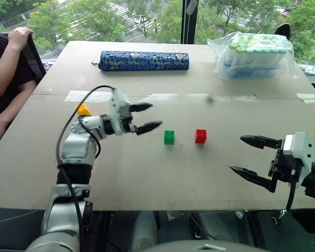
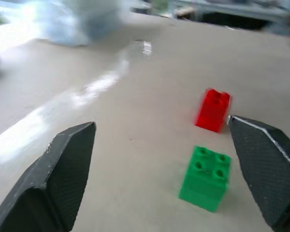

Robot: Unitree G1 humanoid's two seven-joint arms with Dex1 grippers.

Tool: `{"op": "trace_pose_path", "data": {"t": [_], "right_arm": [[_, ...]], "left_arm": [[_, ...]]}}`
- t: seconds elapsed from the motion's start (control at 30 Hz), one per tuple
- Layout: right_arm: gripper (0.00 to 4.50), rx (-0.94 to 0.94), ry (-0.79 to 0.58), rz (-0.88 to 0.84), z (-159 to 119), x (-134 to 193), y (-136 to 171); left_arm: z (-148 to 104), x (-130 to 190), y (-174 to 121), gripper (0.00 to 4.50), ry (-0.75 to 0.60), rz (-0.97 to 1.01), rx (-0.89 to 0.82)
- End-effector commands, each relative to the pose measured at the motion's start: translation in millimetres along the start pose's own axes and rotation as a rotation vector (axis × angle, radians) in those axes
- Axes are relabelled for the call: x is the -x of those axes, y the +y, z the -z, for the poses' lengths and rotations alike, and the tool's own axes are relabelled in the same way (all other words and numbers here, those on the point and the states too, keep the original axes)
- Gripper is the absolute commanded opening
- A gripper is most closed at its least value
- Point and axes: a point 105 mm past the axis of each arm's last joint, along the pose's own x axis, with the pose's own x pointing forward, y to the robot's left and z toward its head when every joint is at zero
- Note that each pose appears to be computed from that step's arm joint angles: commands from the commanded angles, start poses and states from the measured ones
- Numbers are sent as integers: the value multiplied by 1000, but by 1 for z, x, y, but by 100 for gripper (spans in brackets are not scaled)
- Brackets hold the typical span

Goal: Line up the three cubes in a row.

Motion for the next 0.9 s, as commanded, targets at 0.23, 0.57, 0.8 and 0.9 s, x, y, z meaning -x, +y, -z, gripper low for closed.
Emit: {"op": "trace_pose_path", "data": {"t": [0.23, 0.57, 0.8, 0.9], "right_arm": [[450, 14, -62, -85, -7, -17, -7], [450, 42, -60, -145, -13, -21, -9], [450, 58, -58, -140, -15, -20, -8], [450, 59, -53, -133, -14, -19, -8]], "left_arm": [[9, 89, 80, 447, 8, -1088, 26], [25, 94, 110, 447, 55, -1211, 91], [42, 84, 125, 447, 98, -1150, 110], [45, 77, 128, 447, 93, -1104, 99]]}}
